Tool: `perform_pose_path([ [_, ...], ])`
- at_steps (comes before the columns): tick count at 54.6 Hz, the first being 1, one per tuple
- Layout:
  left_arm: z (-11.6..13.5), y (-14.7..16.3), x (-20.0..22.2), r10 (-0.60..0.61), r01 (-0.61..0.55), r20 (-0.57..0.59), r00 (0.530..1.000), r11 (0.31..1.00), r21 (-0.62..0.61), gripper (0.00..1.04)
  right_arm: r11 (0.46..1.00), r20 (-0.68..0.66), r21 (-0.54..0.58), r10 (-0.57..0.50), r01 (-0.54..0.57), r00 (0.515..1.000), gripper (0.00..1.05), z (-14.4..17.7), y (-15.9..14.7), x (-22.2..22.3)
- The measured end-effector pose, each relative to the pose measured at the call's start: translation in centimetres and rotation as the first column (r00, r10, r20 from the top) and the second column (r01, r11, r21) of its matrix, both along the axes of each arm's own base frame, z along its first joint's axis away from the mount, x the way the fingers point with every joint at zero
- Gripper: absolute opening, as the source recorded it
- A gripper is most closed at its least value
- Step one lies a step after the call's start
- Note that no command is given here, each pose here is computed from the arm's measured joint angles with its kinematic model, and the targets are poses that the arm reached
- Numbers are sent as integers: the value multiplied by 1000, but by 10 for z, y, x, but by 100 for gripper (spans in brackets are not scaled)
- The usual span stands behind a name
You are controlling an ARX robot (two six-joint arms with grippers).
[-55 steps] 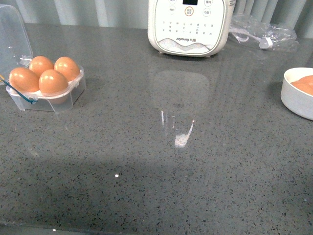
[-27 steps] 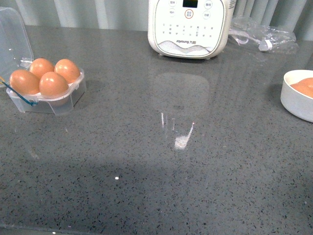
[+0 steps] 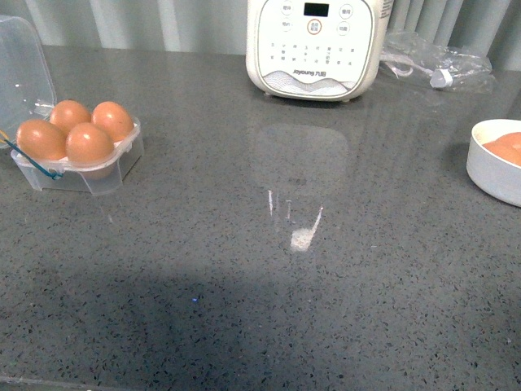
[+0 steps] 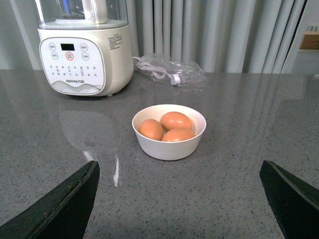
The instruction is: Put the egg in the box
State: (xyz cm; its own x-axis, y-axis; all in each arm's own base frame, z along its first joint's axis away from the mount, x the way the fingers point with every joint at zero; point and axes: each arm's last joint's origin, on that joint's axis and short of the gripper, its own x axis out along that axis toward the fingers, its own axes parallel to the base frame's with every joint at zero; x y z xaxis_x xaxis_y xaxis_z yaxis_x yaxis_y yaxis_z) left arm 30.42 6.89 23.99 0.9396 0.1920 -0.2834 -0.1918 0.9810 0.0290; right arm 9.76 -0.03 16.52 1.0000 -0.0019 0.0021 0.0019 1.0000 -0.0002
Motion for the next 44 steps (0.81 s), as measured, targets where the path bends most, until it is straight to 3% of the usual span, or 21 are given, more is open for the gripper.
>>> perform_pose_path([
  [29, -1, -43, 11, -90, 90, -18, 996, 996, 8, 98, 1000, 0, 0, 0, 0, 1000, 97, 0, 0, 0],
  [44, 1, -92, -15, -223, 224, -66, 973, 975, -4, 98, 1000, 0, 0, 0, 0, 1000, 97, 0, 0, 0],
])
